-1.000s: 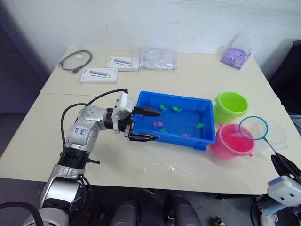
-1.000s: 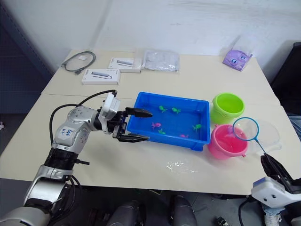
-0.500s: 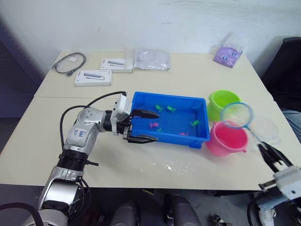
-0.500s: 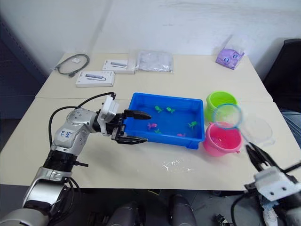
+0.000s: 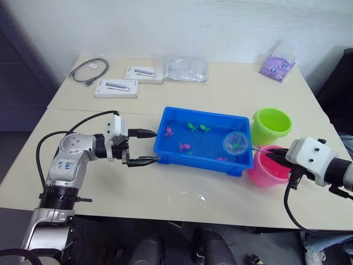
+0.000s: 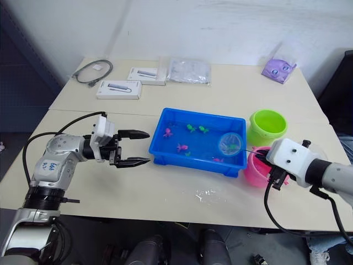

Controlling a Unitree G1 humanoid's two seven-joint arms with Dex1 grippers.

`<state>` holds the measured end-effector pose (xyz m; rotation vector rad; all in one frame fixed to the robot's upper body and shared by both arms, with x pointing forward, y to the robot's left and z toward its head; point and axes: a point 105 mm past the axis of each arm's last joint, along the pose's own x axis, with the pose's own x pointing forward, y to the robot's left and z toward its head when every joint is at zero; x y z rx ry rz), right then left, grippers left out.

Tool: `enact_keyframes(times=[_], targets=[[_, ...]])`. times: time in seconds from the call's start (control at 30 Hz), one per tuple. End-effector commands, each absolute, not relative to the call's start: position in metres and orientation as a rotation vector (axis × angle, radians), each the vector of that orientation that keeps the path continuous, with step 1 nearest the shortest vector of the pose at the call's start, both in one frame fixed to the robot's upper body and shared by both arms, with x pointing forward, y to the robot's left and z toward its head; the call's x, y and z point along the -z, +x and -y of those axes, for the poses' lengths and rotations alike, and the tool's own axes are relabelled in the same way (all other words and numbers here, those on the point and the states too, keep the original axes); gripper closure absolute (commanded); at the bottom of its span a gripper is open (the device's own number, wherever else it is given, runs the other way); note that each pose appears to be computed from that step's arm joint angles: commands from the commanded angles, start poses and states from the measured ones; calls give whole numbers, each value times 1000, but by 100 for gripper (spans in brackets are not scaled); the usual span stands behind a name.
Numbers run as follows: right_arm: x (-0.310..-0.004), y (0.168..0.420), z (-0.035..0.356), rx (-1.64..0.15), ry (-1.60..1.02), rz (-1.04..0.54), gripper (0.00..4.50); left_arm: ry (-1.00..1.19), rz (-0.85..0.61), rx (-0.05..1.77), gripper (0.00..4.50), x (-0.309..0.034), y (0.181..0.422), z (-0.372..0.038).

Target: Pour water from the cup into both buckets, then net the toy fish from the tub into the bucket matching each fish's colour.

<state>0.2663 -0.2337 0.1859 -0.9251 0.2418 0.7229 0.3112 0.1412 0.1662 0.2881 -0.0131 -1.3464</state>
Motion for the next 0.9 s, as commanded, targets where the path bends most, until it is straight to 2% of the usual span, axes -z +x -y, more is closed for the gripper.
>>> enact_keyframes(times=[0.03, 0.27, 0.47, 0.6, 0.73, 0.9], targets=[[-185, 281, 239, -736, -1015, -310, 450, 310, 58, 1335, 4, -178, 307, -139], [-177, 298, 224, -862, -1090, -378, 450, 317, 83, 1337, 4, -184, 311, -133], [-170, 303, 232, -898, -1172, -529, 450, 317, 87, 1334, 4, -184, 312, -133], [-175, 310, 221, -932, -1221, -499, 450, 313, 85, 1331, 4, -183, 312, -134], [-191, 326, 216, -888, -1314, -420, 450, 310, 84, 1332, 4, -183, 312, -134], [-191, 328, 217, -914, -1387, -452, 450, 308, 81, 1336, 4, -183, 312, -134]])
